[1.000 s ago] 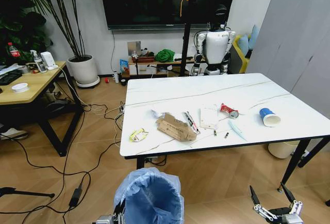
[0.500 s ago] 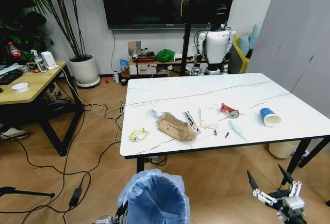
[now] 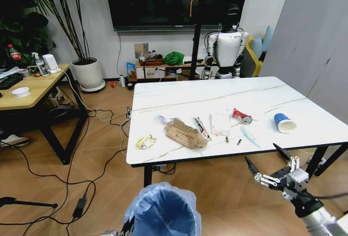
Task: Pick up the trash bin and place the trash from the table into it.
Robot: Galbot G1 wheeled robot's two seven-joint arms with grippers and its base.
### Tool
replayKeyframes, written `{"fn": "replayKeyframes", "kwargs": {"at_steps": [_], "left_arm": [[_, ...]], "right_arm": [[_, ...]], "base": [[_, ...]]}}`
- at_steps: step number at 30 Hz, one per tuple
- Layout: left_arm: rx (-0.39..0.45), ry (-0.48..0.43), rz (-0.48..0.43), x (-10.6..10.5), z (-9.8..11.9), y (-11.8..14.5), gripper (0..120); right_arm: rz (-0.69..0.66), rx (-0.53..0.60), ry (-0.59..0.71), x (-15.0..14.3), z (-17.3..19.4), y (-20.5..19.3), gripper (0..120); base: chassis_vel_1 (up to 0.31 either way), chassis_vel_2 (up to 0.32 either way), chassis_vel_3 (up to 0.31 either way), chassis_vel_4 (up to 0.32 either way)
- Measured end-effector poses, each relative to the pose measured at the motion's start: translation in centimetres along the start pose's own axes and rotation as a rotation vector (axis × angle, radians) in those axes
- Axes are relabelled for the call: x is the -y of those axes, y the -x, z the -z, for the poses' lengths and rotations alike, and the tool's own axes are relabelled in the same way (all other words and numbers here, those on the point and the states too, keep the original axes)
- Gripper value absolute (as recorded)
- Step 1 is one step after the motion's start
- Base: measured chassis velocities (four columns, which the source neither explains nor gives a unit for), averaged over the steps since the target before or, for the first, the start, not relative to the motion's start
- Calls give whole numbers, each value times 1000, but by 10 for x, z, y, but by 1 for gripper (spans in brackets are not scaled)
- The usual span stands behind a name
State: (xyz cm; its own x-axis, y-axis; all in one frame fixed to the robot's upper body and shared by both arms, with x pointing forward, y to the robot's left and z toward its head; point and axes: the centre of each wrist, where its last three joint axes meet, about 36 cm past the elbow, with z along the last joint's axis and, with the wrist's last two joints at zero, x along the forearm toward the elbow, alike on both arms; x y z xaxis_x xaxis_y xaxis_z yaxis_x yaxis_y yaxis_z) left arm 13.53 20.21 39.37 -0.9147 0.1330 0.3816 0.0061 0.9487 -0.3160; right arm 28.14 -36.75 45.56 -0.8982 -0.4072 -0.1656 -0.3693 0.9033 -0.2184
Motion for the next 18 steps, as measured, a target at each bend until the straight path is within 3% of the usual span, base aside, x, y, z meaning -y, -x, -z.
{"fn": "replayKeyframes", "kwargs": {"at_steps": [5, 18], "left_arm": [[8, -7, 22, 1, -1, -2, 0], [32, 9, 61, 1, -1, -11, 0]], "right_arm": [[-14, -32, 18, 10, 5, 16, 100], [-59, -171, 255, 13, 16, 115, 100]], "base": [[0, 0, 0, 0], [0, 0, 0, 0]]}}
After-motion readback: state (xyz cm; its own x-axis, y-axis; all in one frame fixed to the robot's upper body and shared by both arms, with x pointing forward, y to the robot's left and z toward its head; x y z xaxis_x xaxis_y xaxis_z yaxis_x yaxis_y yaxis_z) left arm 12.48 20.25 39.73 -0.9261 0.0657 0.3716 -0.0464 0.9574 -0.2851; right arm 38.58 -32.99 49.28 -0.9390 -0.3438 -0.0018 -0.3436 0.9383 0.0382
